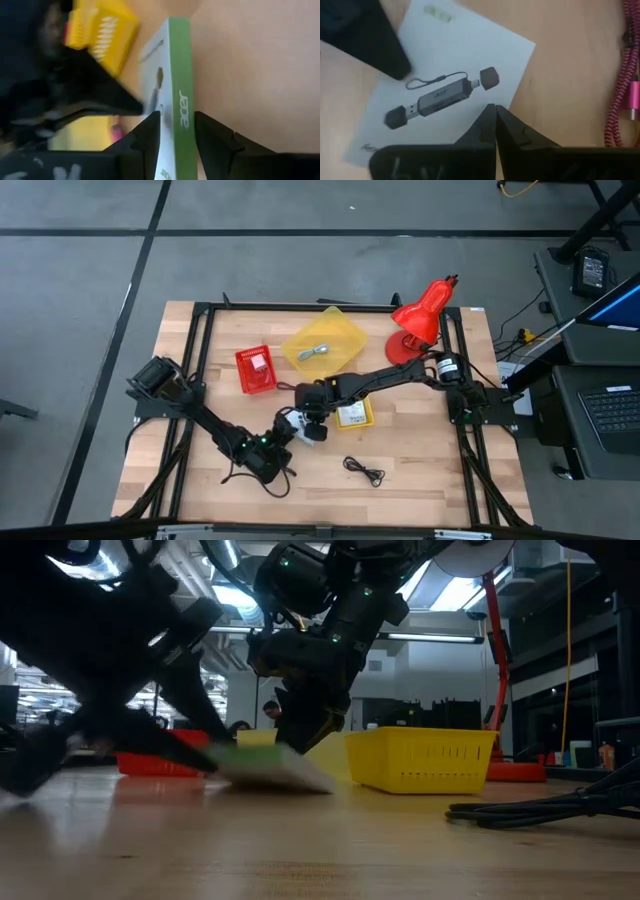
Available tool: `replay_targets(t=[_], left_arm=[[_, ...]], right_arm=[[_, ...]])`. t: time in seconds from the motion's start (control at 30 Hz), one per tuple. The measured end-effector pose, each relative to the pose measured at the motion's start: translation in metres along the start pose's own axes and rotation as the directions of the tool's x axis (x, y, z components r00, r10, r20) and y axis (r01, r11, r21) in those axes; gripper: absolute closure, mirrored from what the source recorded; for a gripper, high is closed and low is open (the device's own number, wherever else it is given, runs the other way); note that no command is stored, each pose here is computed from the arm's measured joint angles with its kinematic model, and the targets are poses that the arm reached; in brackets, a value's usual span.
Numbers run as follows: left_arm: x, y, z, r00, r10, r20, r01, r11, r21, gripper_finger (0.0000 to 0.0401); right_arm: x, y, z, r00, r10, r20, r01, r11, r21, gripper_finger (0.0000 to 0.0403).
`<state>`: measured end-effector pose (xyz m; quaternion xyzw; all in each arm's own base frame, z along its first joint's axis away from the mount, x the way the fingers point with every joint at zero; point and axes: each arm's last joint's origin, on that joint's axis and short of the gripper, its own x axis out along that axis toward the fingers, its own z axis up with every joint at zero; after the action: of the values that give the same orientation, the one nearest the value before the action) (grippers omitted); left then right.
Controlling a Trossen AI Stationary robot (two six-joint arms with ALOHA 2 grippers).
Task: Pick and place items into bin
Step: Stack the white box on top of the white box
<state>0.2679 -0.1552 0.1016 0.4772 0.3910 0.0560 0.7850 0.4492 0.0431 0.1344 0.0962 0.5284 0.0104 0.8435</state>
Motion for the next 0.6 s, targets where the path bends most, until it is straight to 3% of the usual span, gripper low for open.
replay_targets(t=[0.17,0.43,0.6], left_arm=[[0.0014,0.0036,-0.0019,0.992,0.118,-0.044,-0.117,0.993,0.015,0.0293],[0.0015,0.0038,-0.0015,0.994,0.106,-0.038,-0.104,0.994,0.033,0.0294],[0.0013,0.0035,-0.0012,0.995,0.097,-0.034,-0.095,0.994,0.055,0.0317]], right_arm=[[0.0015,0.0014,-0.0004,1.000,0.025,-0.003,-0.025,1.000,0.018,0.0403],[0.0038,0.0013,-0.0037,0.999,0.027,-0.029,-0.027,0.999,0.019,0.0403],[0.0037,0.0011,-0.0035,1.000,0.018,-0.025,-0.017,1.000,0.018,0.0403]])
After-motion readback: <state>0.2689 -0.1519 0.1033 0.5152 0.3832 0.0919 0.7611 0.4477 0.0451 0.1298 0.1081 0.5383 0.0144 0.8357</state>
